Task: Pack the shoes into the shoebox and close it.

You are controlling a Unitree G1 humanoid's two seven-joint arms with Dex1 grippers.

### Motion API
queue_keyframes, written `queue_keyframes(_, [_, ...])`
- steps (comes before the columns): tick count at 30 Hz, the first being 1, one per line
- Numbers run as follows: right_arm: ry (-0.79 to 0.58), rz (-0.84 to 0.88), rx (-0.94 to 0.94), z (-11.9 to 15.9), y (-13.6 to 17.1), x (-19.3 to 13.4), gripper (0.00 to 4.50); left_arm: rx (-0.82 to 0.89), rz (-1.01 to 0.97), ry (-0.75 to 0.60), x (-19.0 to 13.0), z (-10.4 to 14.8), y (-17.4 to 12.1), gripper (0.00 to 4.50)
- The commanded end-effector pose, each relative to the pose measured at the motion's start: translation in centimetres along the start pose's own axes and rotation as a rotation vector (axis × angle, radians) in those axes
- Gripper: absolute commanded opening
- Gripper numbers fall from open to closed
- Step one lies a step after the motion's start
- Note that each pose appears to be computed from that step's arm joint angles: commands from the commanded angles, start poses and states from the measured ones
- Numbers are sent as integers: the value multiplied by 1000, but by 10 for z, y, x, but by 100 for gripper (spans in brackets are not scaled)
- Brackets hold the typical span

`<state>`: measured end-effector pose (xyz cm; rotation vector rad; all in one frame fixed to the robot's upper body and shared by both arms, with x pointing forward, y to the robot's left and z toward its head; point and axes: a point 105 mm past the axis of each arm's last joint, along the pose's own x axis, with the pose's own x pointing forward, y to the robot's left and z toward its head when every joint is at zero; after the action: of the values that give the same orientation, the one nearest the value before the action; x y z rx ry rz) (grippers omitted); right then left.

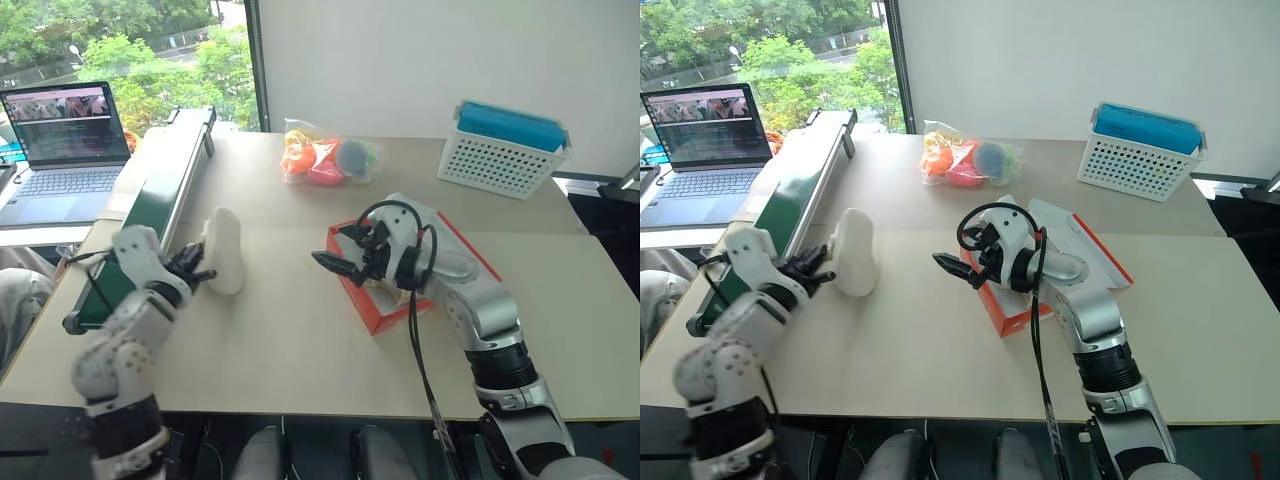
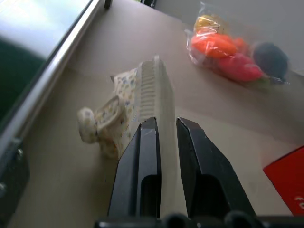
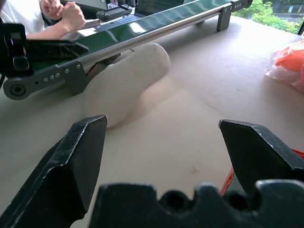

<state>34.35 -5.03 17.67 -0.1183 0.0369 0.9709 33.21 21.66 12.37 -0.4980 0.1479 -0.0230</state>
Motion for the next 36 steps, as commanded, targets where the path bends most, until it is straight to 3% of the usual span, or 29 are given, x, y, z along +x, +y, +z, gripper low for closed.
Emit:
queue_keyframes(1, [-47, -17, -20, 14, -2, -3, 450, -17, -14, -13, -3, 0, -5, 138])
queue_keyframes(7, [-40, -30, -18, 12, -3, -5, 450, 29, -47, 2, -2, -5, -10, 381])
queue_keyframes(9, [-44, -40, -15, 12, -3, -5, 450, 112, -58, 12, 8, -1, -13, 441])
queue_keyframes(12, [-53, -52, -9, 14, -4, -5, 450, 238, -120, 26, 23, 4, -28, 441])
queue_keyframes(19, [-54, -66, -7, 13, -4, -6, 450, 254, -145, 40, 65, -2, -45, 441])
queue_keyframes(27, [-68, -94, 13, 18, -9, -13, 450, 265, -7, 181, 102, -45, -41, 441])
queue_keyframes(32, [-80, -108, 35, 21, -12, -15, 450, 338, 43, 208, 109, -50, -50, 441])
queue_keyframes(36, [-81, -111, 36, 21, -13, -15, 450, 331, 36, 177, 108, -45, -54, 338])
